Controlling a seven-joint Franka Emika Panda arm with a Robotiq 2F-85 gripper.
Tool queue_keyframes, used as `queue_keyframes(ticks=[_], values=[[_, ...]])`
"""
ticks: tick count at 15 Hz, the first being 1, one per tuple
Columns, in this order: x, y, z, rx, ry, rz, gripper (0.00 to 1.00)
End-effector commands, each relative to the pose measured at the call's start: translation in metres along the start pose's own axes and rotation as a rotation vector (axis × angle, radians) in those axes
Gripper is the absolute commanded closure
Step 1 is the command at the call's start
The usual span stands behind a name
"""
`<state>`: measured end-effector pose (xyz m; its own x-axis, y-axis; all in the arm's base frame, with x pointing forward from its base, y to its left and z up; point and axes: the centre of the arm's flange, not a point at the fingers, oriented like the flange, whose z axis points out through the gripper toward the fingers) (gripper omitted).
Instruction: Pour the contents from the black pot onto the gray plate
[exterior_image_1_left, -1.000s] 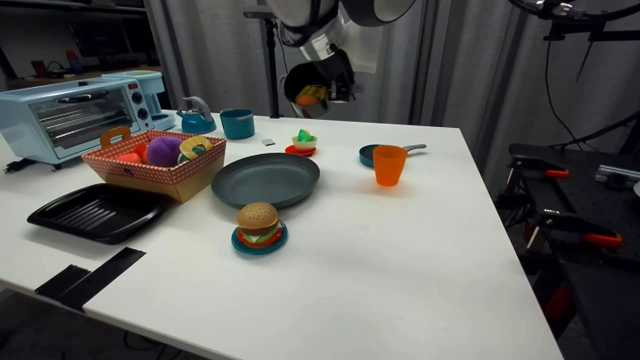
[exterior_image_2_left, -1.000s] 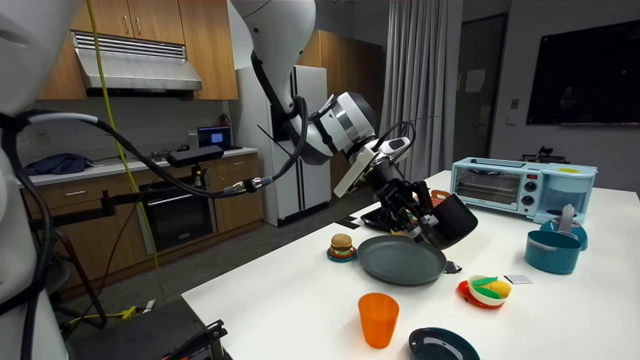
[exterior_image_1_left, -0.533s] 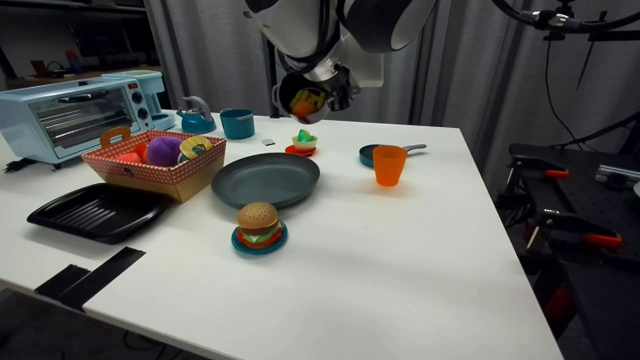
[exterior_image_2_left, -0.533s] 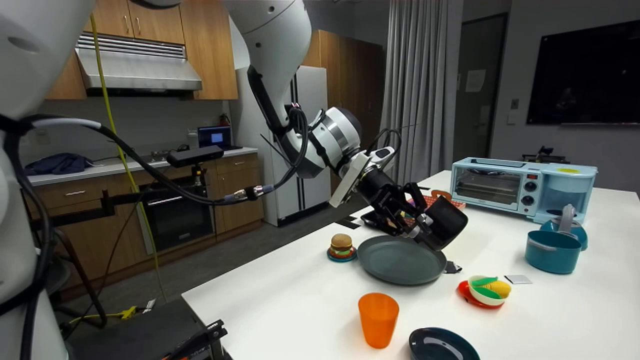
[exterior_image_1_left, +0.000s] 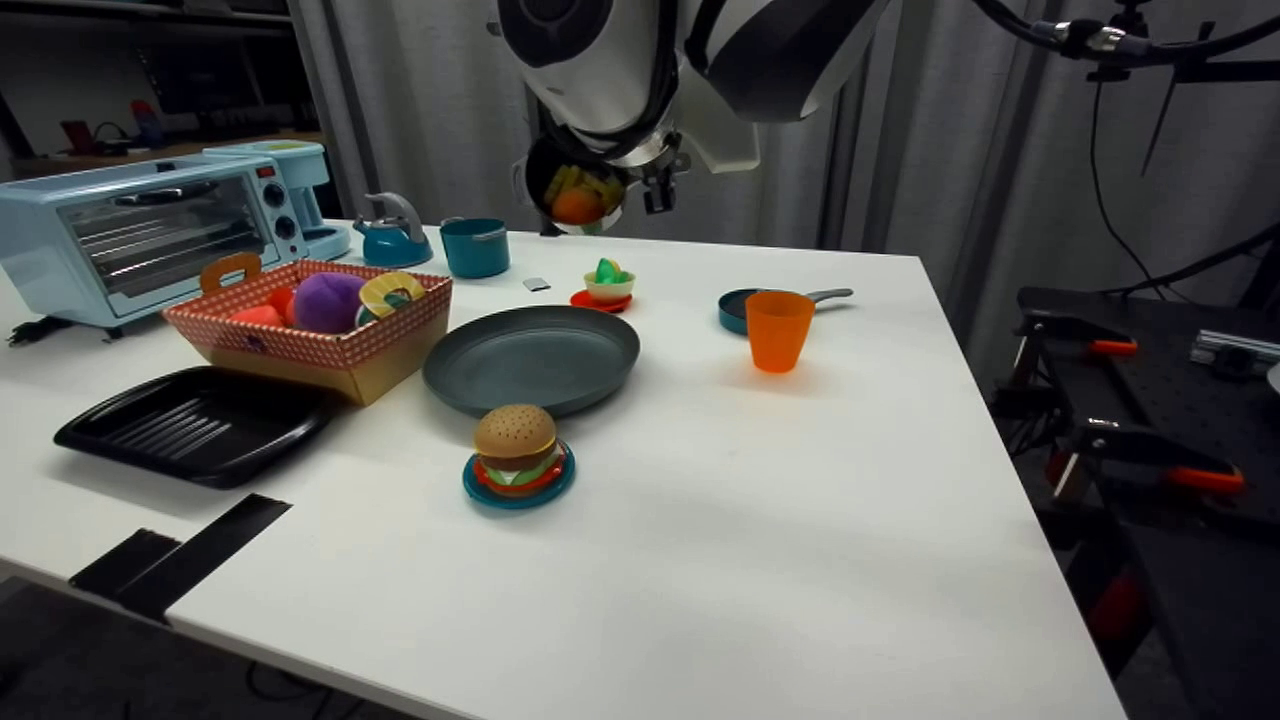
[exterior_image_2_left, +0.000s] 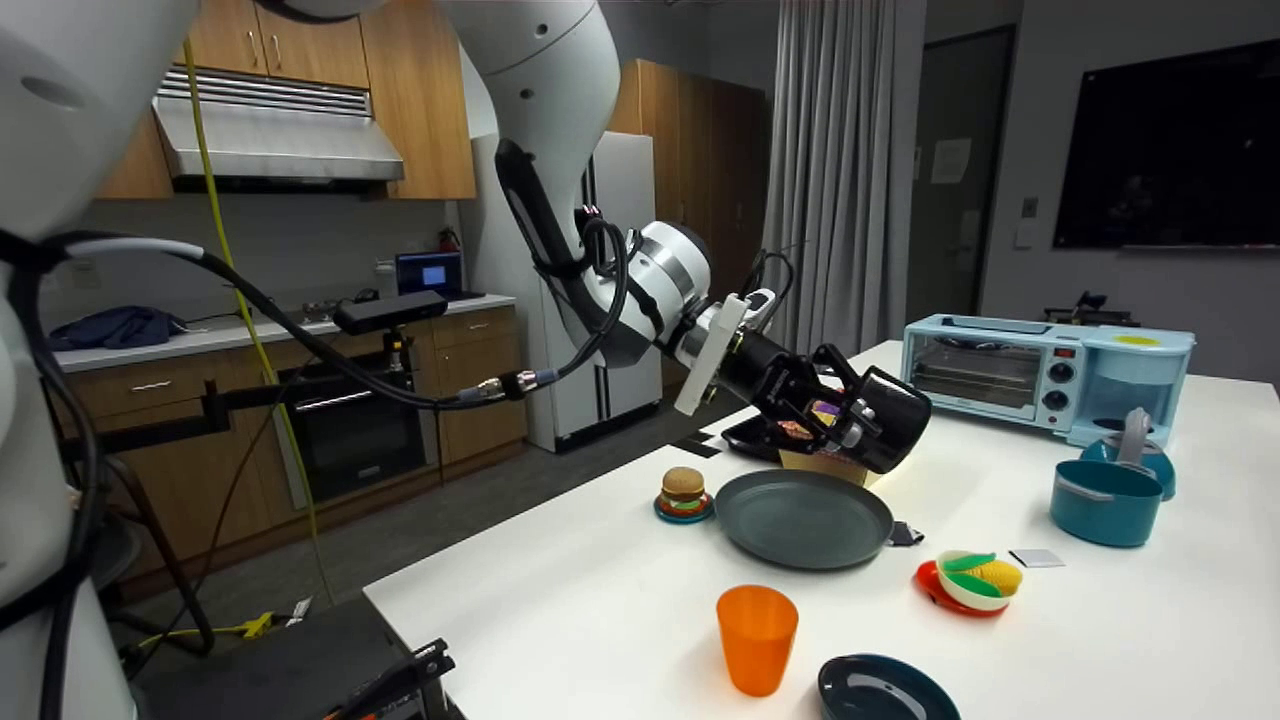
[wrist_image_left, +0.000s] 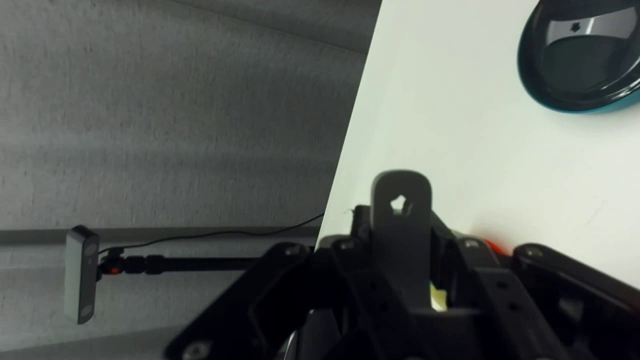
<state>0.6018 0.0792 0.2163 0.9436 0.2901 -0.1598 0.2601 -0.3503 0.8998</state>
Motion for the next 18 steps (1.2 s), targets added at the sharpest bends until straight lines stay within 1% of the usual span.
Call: queue_keyframes(ticks=[1,5,7,8,11,14,18], values=[[0.006,0.007,0.000,-0.116,0.061,-0.032,0.93],[0.012,0.011,-0.002,-0.226,0.148,-0.064,0.93],[0.014,0.014,-0.005,-0.304,0.199,-0.065,0.93],[0.015,0.015,-0.006,-0.351,0.228,-0.053,0.93],[0.017,0.018,-0.009,-0.448,0.281,-0.006,0.93],[0.017,0.019,-0.011,-0.516,0.307,0.041,0.93],[0.018,0.018,-0.013,-0.576,0.351,0.094,0.93]])
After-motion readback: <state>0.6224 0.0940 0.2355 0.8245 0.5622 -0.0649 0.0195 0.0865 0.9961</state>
